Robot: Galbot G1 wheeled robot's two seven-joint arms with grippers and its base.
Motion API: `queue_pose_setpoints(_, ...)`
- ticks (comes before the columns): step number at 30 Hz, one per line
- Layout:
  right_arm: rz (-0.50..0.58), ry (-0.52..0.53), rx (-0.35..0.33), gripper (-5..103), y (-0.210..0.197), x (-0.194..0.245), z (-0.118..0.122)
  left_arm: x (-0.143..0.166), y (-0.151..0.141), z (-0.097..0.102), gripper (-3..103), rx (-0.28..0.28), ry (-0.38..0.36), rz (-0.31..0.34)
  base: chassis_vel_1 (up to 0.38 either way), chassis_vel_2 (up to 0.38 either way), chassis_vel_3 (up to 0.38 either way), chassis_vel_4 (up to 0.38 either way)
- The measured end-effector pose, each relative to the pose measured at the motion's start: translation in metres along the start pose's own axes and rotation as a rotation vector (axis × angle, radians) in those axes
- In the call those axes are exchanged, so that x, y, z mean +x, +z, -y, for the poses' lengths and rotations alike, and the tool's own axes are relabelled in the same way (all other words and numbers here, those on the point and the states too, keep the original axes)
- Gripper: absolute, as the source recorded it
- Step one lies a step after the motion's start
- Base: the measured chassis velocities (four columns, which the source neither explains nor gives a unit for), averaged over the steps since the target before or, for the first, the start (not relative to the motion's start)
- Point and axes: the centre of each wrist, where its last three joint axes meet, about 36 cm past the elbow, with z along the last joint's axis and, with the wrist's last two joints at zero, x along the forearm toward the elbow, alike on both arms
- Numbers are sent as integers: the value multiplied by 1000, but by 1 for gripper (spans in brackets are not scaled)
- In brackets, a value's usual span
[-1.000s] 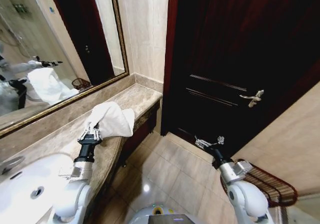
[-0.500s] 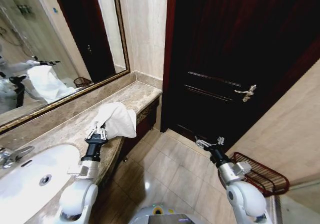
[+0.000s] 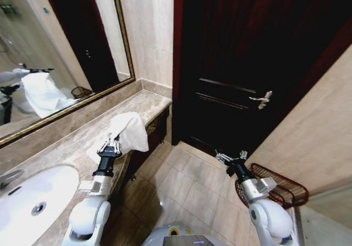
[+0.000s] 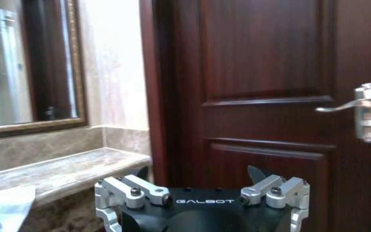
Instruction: Discard the used towel into the hamper.
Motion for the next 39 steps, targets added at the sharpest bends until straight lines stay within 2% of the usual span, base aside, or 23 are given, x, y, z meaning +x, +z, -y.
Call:
queue_pose_setpoints(8,-29,82,19,100,10,-1,11,-1,3,0,6,14,15,-7,-96,-94,-93,-97)
queue_pose_setpoints(12,-49,155,50,100,21,2,35,-2,10,-3,6,64,39,-21,-116,-128,-120,-119)
queue_pose_setpoints(16,-50,179,52,100,23,7,41,-6,16,-3,6,81,66,-20,-145,-124,-117,-123)
queue_pose_setpoints(21,-48,196,50,100,22,11,41,-9,18,-2,6,85,92,-14,-115,-128,-122,-127)
queue_pose_setpoints(27,-54,276,23,100,25,19,36,-11,19,-3,6,81,122,-5,-122,-122,-123,-128)
queue_pose_setpoints(31,-56,312,31,100,26,22,35,-11,27,-6,6,78,127,11,-140,-133,-138,-118)
queue_pose_setpoints(32,-54,332,52,100,27,22,34,-11,35,-10,6,76,127,22,-133,-126,-129,-128)
queue_pose_setpoints(39,-48,362,67,100,29,24,31,-8,47,-10,6,90,134,12,-129,-123,-119,-136)
